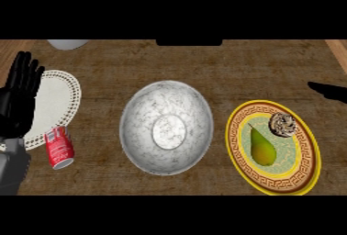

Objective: Pick the pear from the plate and place it in the bowl

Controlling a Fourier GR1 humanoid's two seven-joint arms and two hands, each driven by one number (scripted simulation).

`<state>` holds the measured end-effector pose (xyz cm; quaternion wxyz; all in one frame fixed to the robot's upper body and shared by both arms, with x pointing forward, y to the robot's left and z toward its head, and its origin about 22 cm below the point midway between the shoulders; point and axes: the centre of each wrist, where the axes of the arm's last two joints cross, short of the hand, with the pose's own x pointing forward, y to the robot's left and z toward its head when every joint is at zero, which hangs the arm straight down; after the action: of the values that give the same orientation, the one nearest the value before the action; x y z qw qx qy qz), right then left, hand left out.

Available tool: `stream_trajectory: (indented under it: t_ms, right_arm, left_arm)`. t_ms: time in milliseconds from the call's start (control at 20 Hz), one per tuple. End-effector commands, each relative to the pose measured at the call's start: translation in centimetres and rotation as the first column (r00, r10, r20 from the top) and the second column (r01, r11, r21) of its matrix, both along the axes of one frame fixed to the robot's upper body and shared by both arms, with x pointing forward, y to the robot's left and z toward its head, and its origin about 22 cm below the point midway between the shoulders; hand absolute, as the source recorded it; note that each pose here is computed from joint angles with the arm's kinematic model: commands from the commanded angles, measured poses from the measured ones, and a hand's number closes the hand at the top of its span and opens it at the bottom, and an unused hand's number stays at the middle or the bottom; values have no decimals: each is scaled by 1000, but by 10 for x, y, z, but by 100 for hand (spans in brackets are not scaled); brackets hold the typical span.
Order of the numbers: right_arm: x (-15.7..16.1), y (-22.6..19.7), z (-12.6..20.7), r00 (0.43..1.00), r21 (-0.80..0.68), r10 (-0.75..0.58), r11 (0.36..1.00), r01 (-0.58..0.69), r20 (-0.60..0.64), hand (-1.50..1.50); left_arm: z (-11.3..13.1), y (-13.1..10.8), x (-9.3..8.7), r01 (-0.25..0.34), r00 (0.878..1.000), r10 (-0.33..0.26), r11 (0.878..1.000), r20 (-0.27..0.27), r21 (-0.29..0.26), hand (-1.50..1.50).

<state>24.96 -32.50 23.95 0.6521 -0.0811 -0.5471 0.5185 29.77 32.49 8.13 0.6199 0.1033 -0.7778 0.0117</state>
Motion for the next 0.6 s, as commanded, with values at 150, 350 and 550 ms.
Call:
stream_trajectory:
  t_ms: [150,350,550]
  right_arm:
    - [11,-16,-31,993,-84,43,995,-52,-113,-150]
    - [28,1,-38,993,-101,23,994,-35,-113,-150]
    - [23,1,-58,993,-99,29,994,-41,-117,-150]
  left_arm:
    - [-5,3,-9,4,1000,-4,1000,8,1,0]
    - [15,6,11,1,1000,-1,1000,9,6,0]
    - [16,0,-6,-1,1000,1,1000,-9,5,0]
